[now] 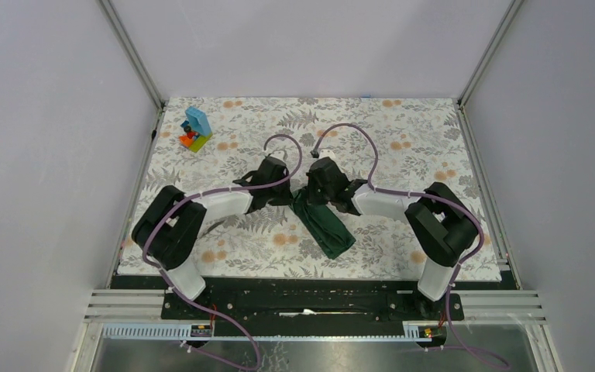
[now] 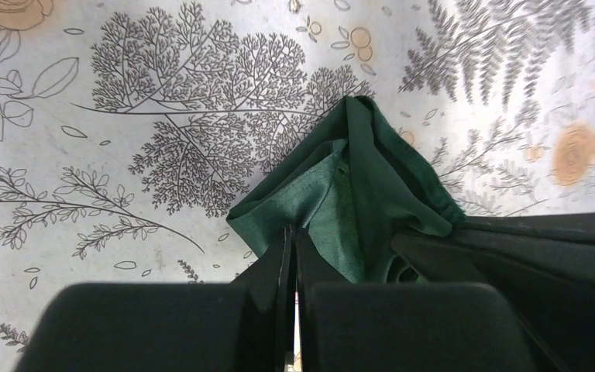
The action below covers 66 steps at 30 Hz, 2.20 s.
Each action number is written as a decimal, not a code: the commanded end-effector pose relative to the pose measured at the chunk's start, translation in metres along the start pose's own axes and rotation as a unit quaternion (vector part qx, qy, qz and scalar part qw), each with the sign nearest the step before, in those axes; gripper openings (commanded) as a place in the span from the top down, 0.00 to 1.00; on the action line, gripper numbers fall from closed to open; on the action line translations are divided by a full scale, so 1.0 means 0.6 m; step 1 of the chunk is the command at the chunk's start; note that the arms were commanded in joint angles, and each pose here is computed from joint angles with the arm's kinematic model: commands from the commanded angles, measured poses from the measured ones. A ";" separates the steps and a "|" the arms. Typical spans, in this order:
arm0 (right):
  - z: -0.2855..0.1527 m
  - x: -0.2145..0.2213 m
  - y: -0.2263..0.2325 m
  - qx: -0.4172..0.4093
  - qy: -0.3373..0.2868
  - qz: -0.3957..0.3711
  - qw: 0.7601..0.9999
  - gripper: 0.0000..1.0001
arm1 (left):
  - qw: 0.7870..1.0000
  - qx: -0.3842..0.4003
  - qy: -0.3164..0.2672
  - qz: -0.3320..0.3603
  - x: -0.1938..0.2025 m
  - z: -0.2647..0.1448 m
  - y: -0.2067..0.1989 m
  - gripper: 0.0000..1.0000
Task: Fold the napkin into a case and place the utensils inside
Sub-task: Stuff the smaller-rectangle-folded napkin into the folded napkin.
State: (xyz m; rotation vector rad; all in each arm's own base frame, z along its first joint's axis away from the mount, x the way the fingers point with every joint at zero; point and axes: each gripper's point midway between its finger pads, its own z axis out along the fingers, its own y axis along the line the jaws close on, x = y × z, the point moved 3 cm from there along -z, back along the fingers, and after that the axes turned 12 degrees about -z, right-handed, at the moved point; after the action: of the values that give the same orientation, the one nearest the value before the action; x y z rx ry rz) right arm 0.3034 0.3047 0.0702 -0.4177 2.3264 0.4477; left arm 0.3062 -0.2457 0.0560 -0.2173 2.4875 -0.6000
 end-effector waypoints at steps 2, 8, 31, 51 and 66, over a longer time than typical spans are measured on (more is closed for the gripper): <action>-0.005 -0.025 0.021 -0.059 -0.031 0.033 0.997 1.00 | 0.993 0.108 -0.023 -0.034 -0.032 -0.029 -0.040 1.00; 0.008 -0.003 0.037 -0.102 -0.013 0.047 0.994 1.00 | 0.990 0.134 -0.026 -0.037 -0.030 -0.039 -0.047 1.00; -0.009 -0.016 0.022 -0.218 -0.001 0.090 0.972 0.68 | 0.989 0.135 -0.027 -0.054 -0.020 -0.042 -0.037 1.00; 0.012 -0.047 0.018 -0.215 0.000 0.076 0.974 0.73 | 0.988 0.140 -0.014 -0.056 -0.014 -0.043 -0.033 1.00; 0.036 0.028 0.021 -0.244 0.017 0.150 0.958 0.97 | 0.985 0.153 -0.047 -0.067 -0.033 -0.053 -0.043 1.00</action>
State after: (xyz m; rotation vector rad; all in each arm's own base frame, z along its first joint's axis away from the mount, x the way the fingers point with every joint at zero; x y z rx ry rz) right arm 0.3065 0.3175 0.0548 -0.3473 2.3163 1.0949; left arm 0.2930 -0.2434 0.0687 -0.2992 2.4080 -0.9016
